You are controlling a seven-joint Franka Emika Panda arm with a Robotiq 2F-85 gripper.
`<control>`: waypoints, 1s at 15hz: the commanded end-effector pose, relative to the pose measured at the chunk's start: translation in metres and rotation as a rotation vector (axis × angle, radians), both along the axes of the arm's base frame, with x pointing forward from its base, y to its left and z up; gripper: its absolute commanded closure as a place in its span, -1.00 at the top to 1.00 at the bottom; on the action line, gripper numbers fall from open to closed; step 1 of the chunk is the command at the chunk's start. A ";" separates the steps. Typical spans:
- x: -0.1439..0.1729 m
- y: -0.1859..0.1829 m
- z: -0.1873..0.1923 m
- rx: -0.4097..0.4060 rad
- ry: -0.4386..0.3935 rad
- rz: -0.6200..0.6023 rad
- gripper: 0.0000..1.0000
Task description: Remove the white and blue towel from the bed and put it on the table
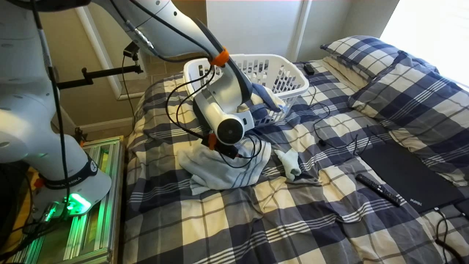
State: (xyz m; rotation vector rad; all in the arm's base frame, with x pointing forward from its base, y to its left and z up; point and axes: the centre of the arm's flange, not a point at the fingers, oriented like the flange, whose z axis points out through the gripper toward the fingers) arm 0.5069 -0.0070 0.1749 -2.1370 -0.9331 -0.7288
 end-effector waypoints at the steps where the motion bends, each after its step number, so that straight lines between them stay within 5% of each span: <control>1: -0.014 -0.014 0.042 0.009 0.049 0.046 -0.96; 9: 0.010 -0.022 0.183 -0.018 -0.190 0.077 -0.93; 15: 0.037 0.036 0.284 -0.045 -0.443 0.199 -0.93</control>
